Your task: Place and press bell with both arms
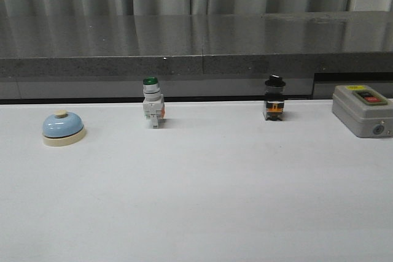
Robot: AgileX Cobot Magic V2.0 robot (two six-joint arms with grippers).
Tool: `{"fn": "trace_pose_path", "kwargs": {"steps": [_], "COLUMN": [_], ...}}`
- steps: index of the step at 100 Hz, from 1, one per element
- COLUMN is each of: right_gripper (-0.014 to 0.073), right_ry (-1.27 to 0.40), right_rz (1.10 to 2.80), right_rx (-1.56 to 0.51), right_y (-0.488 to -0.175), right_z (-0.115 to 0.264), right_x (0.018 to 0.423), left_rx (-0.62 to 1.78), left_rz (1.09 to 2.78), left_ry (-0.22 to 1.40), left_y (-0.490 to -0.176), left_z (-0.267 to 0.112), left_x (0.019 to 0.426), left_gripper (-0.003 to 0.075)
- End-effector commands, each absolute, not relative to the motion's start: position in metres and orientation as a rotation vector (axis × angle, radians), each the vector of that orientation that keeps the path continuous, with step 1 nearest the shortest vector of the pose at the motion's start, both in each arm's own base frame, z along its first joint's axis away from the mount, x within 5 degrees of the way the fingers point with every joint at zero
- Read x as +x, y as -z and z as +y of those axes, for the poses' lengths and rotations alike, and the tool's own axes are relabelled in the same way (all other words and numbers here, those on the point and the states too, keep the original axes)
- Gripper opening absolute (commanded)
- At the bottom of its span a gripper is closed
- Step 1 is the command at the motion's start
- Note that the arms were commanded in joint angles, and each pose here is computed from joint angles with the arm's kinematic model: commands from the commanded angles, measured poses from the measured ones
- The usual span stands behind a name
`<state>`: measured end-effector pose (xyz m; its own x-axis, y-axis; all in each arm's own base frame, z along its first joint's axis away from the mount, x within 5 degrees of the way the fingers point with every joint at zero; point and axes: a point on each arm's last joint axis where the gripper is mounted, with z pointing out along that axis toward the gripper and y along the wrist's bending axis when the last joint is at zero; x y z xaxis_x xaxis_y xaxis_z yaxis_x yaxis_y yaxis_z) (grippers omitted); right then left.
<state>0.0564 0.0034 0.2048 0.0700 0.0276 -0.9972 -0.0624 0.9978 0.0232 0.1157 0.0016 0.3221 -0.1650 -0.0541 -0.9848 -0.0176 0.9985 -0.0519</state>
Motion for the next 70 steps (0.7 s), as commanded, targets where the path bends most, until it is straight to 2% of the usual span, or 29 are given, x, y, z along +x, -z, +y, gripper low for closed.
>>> {"fn": "trace_pose_path", "kwargs": {"steps": [1, 5, 18, 40, 70], "right_gripper": [-0.007, -0.007, -0.007, -0.007, -0.007], "right_ry": [-0.063, -0.063, -0.063, -0.063, -0.063], "right_rz": [1.378, 1.378, 1.378, 1.378, 1.378], "right_rx": [-0.036, -0.036, -0.036, -0.036, -0.036], "right_y": [-0.219, -0.219, -0.219, -0.219, -0.219], "right_z": [0.003, 0.003, 0.003, 0.003, 0.003], "right_x": [0.053, 0.053, 0.053, 0.053, 0.053], "left_rx": [-0.071, -0.073, -0.075, -0.083, 0.044], "left_rz": [1.63, 1.636, 1.69, 1.917, 2.138], "left_ry": [0.037, 0.036, 0.036, 0.083, 0.183], "left_y": [-0.346, -0.348, -0.353, -0.355, -0.337], "left_z": [0.003, 0.003, 0.004, 0.001, -0.036], "left_x": [0.13, 0.137, 0.162, 0.212, 0.282], "left_gripper": [0.0665, 0.0692, 0.0692, 0.0692, 0.0692]}}
